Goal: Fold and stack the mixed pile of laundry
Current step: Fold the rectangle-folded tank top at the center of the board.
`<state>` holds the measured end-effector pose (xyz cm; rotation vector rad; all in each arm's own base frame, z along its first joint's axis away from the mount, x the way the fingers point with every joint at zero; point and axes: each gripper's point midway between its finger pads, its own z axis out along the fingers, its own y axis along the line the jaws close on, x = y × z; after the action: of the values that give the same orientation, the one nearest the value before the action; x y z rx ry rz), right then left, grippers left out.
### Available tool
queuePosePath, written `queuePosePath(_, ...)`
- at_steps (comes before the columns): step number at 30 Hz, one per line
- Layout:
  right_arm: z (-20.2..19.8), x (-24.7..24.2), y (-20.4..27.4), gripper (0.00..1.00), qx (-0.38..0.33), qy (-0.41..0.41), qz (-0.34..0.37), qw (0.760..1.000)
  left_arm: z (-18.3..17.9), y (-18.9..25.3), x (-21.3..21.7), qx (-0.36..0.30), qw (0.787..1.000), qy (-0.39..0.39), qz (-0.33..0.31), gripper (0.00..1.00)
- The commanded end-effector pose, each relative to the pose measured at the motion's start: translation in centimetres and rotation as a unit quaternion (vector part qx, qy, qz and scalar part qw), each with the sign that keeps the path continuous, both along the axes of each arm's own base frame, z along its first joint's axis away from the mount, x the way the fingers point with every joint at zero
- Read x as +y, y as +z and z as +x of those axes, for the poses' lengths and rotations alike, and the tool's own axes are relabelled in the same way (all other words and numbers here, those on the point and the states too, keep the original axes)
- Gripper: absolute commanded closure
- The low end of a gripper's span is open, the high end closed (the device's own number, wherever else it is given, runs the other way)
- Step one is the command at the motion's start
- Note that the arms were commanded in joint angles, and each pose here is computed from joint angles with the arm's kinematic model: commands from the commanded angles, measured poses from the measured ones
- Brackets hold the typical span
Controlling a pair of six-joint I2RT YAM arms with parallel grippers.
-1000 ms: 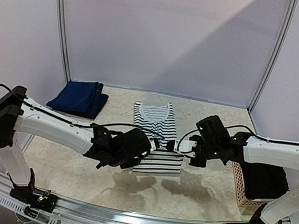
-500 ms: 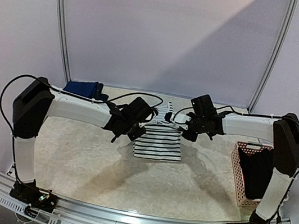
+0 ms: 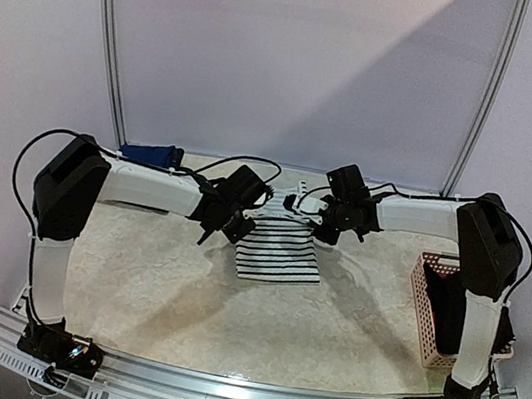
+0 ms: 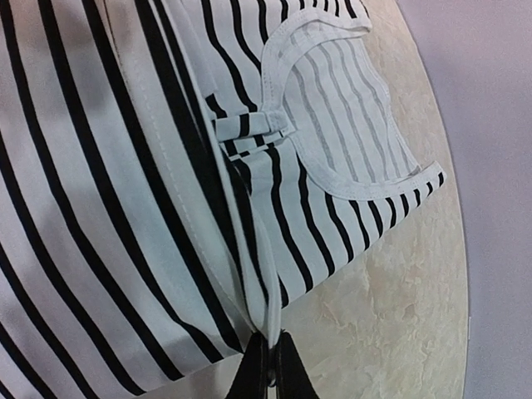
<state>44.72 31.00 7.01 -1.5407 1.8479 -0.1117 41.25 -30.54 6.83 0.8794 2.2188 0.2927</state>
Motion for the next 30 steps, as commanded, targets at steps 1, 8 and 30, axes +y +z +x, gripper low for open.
queuePosePath(1,1.6,-1.5,-1.7,1.0,0.004,-0.036,-0.025,0.999,0.8,-2.2,1.9,0.031,0.999,0.025,0.023,1.0)
queuePosePath(8,2.3,-2.0,-2.2,0.95,0.003,-0.057,-0.023,0.998,1.6,-2.8,2.4,0.033,0.998,0.038,0.023,0.97)
queuePosePath(30,-15.3,-3.4,2.9,0.61,0.167,0.189,0.04,0.967,-15.3,3.9,-5.5,0.131,0.936,-0.31,-0.104,0.7)
